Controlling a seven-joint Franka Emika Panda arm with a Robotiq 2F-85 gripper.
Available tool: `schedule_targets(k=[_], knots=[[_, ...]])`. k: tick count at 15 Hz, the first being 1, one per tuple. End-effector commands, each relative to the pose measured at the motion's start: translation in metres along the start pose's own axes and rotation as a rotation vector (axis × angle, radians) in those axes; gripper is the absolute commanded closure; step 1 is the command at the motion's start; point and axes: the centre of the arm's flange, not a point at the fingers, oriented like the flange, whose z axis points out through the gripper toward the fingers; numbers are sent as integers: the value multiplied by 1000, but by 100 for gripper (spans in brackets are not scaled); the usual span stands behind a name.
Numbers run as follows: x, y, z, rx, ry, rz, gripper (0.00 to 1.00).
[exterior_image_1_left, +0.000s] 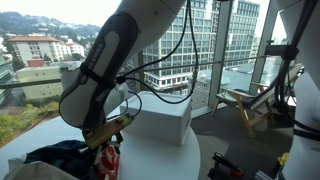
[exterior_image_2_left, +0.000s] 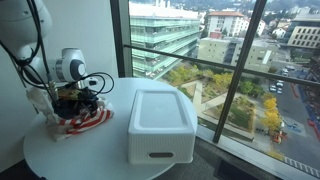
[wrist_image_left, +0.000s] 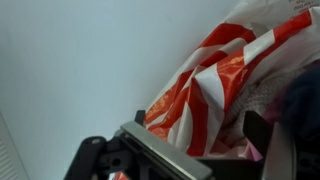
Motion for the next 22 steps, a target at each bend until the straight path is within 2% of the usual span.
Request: schedule_targets(k=[1, 9, 14, 15, 16, 17, 22], knots=[[-9, -22, 0, 10, 96, -72, 0], [-29, -47, 15, -161, 247, -292, 0], [-28, -42, 17, -277, 298, -328, 0], [-27, -40, 17, -286, 282, -325, 25], [-27, -37, 18, -299, 277, -322, 26], [-27, -36, 18, -300, 269, -318, 32], [-27, -31, 17, -310, 232, -299, 72]])
